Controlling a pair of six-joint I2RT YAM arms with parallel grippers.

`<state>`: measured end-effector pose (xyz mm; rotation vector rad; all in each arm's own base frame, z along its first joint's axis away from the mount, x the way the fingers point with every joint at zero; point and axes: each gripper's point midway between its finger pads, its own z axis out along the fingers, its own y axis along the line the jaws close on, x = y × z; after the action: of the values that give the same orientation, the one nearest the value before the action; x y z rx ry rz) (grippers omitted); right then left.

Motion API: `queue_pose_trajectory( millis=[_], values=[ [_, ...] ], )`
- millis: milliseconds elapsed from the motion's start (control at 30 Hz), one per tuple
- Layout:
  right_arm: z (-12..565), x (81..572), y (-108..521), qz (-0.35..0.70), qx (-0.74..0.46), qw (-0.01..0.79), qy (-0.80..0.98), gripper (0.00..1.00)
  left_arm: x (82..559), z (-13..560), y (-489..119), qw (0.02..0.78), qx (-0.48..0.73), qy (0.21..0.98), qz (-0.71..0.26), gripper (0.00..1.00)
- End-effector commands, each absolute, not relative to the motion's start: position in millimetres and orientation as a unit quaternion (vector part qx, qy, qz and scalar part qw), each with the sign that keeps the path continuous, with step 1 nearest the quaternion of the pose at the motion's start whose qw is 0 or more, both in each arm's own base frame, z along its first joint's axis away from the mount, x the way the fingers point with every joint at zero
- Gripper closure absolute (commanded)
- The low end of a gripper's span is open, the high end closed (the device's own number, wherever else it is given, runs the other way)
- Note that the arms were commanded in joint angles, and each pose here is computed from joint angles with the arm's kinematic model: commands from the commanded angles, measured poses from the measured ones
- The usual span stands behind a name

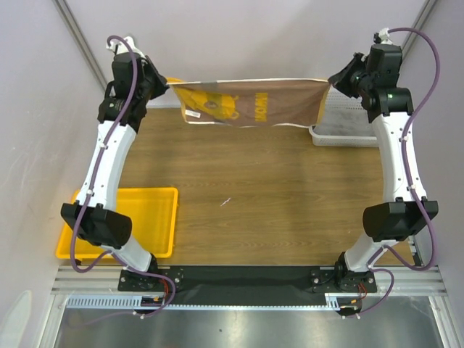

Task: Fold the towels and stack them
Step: Flatten out the crumpled towel

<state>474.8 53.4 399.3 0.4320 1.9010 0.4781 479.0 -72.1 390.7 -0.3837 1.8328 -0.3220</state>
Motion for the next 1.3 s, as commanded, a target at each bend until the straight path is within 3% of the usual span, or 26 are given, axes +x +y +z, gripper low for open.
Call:
queue_pose_trajectory(
  millis=[0,133,167,233,267,467,667,1267],
  values=[
    [403.1,491.7,55.9,0.195,0.117,0.57,0.79,1.0,486.4,406.5,-63.1,0.61,-0.143,0.771,-0.116,1.0],
    [334.3,488.7,75.1,0.228,0.077,0.521,0.819,1.0,485.4,393.7,-74.4,0.628,-0.104,0.759,-0.137,1.0],
    [323.2,487.3,75.9,0.23,0.064,0.52,0.82,1.0,483.3,355.9,-77.7,0.608,-0.084,0.778,-0.132,1.0],
    [311.6,489.7,75.7,0.241,0.055,0.534,0.808,1.0,474.8,351.6,-83.8,0.627,-0.06,0.763,-0.142,1.0],
    [291.0,483.7,77.2,0.245,0.056,0.52,0.816,1.0,469.1,315.0,-83.5,0.604,-0.051,0.785,-0.13,1.0],
    [242.0,453.1,82.4,0.256,0.054,0.483,0.836,1.0,422.7,244.8,-94.2,0.548,-0.034,0.827,-0.119,1.0],
    [206.2,392.7,65.1,0.207,0.086,0.452,0.863,1.0,373.4,202.7,-106.0,0.495,-0.017,0.864,-0.092,1.0],
    [93.2,230.3,65.1,0.172,0.207,0.182,0.946,1.0,245.3,118.5,-115.8,0.337,-0.026,0.936,-0.099,1.0]
  ],
)
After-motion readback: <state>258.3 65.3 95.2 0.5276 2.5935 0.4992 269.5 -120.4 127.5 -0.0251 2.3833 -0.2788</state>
